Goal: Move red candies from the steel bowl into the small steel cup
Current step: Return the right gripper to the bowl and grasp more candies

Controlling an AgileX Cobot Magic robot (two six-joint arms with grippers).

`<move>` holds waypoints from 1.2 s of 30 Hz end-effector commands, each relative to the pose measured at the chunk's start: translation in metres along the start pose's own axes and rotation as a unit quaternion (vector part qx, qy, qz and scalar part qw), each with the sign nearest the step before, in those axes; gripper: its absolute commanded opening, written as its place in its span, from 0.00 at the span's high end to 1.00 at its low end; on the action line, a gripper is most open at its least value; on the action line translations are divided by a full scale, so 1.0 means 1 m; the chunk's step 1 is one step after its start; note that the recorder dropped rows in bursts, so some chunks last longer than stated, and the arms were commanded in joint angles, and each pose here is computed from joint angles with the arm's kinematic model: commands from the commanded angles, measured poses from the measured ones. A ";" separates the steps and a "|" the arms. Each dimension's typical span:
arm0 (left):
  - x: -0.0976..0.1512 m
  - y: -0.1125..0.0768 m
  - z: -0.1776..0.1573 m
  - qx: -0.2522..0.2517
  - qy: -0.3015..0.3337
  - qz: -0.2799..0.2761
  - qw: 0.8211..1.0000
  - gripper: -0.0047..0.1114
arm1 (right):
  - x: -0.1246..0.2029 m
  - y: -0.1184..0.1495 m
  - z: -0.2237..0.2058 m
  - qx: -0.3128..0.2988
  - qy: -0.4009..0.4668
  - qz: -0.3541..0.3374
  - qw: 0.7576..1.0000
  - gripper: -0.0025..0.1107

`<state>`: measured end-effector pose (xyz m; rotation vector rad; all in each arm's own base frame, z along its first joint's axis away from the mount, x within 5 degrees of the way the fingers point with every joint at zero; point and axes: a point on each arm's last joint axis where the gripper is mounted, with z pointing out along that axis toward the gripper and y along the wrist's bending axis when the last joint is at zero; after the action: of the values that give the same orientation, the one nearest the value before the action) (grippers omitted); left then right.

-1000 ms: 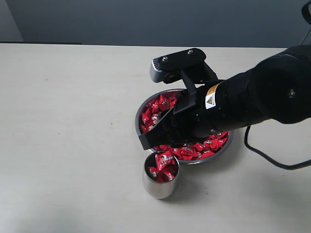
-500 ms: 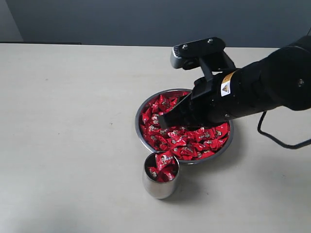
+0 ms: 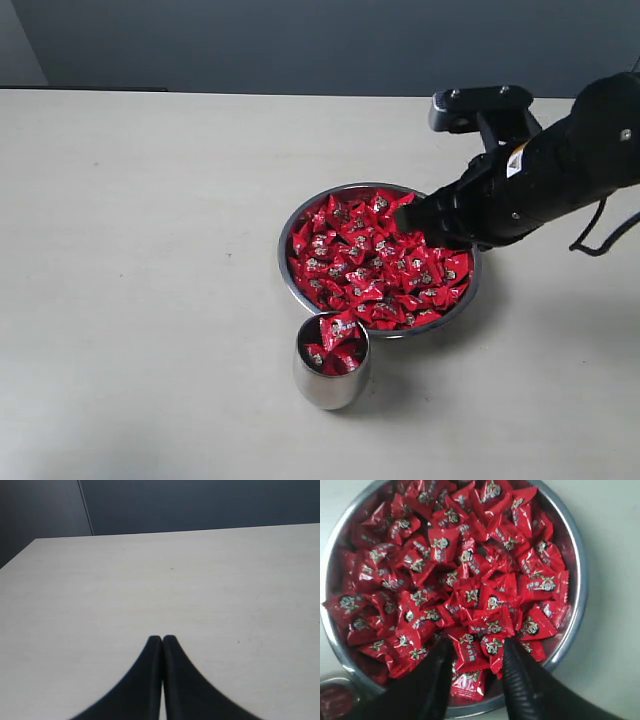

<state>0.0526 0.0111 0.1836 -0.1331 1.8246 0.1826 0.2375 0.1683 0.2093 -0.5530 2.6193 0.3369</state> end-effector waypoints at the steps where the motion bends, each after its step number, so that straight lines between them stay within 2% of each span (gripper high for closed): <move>1: 0.001 0.000 0.000 0.003 -0.004 0.001 1.000 0.96 | -0.004 -0.002 0.017 0.006 0.032 0.003 0.999 0.68; 9: 0.001 0.000 0.000 0.003 -0.004 0.001 1.000 0.96 | -0.038 0.003 0.050 0.017 0.089 -0.009 0.996 0.68; 19: 0.001 0.000 0.000 0.003 -0.004 0.001 1.000 0.96 | -0.026 0.000 0.084 0.028 0.162 0.022 0.986 0.68; 27: 0.001 0.000 0.000 0.003 -0.004 0.001 1.000 0.96 | -0.026 0.000 0.087 0.037 0.159 0.101 0.981 0.68; 36: 0.001 0.000 0.000 0.003 -0.004 0.001 1.000 0.96 | -0.025 -0.005 0.087 0.060 0.160 0.066 0.983 0.68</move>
<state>0.0526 0.0111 0.1836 -0.1331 1.8246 0.1826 0.2902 0.2026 0.1431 -0.4054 2.9778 0.1672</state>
